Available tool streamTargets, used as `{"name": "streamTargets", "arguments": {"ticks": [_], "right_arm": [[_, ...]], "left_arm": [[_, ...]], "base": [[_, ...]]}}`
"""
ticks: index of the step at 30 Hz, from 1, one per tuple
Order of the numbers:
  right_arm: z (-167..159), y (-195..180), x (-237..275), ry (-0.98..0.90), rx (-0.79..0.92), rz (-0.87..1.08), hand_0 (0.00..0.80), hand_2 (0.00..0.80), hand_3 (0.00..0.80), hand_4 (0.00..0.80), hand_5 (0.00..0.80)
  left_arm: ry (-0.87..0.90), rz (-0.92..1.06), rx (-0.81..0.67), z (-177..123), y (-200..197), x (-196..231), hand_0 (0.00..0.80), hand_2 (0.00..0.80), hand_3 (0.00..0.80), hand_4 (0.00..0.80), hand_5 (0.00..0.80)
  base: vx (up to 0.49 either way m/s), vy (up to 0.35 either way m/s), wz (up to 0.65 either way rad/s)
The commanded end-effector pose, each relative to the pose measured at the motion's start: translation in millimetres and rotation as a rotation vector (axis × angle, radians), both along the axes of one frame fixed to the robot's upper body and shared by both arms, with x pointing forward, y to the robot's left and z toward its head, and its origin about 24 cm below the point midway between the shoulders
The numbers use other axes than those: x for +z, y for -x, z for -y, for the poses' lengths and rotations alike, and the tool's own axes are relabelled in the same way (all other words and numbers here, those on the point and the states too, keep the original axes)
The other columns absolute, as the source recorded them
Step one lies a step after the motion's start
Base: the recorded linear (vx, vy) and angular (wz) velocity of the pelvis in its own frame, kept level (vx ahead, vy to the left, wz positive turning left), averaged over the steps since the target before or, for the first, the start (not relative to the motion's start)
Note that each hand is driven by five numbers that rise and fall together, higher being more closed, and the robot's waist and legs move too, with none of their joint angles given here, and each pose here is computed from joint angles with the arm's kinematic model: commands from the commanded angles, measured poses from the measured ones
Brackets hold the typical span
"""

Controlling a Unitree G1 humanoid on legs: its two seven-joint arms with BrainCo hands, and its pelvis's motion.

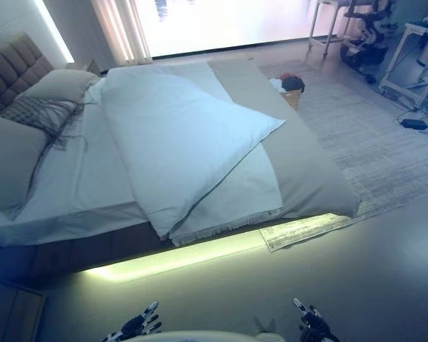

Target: Make the bed neatly

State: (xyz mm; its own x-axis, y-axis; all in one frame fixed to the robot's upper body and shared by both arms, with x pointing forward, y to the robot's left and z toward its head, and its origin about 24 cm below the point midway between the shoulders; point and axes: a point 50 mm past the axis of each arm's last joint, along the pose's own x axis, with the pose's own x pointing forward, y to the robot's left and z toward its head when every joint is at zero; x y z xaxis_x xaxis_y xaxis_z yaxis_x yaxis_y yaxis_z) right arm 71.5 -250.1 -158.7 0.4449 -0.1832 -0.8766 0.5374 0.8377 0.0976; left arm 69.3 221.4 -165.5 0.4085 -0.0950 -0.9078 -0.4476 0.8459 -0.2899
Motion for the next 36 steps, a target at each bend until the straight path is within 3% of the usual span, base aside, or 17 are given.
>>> {"name": "streamTargets", "arguments": {"ticks": [1, 25, 36], "right_arm": [[-7.1, -19.7, 0.5, -0.028, 0.021, 0.018, 0.0, 0.0, 0.0, 0.0, 0.0], [-12.4, -7.5, -4.4, -0.135, -0.028, -0.057, 0.0, 0.0, 0.0, 0.0, 0.0], [-12.7, -34.8, 0.9, -0.12, 0.004, -0.034, 0.0, 0.0, 0.0, 0.0, 0.0]], "left_arm": [[0.01, 0.03, 0.044, 0.3, -13.4, 1.8, 0.0, 0.0, 0.0, 0.0, 0.0], [0.007, -0.008, 0.066, -0.7, -10.0, 0.6, 0.0, 0.0, 0.0, 0.0, 0.0], [0.003, 0.024, 0.127, 2.0, -25.6, 2.8, 0.0, 0.0, 0.0, 0.0, 0.0]], "base": [[0.0, 0.0, 0.0], [-0.007, -0.014, 0.02], [-0.03, -0.049, 0.02]]}}
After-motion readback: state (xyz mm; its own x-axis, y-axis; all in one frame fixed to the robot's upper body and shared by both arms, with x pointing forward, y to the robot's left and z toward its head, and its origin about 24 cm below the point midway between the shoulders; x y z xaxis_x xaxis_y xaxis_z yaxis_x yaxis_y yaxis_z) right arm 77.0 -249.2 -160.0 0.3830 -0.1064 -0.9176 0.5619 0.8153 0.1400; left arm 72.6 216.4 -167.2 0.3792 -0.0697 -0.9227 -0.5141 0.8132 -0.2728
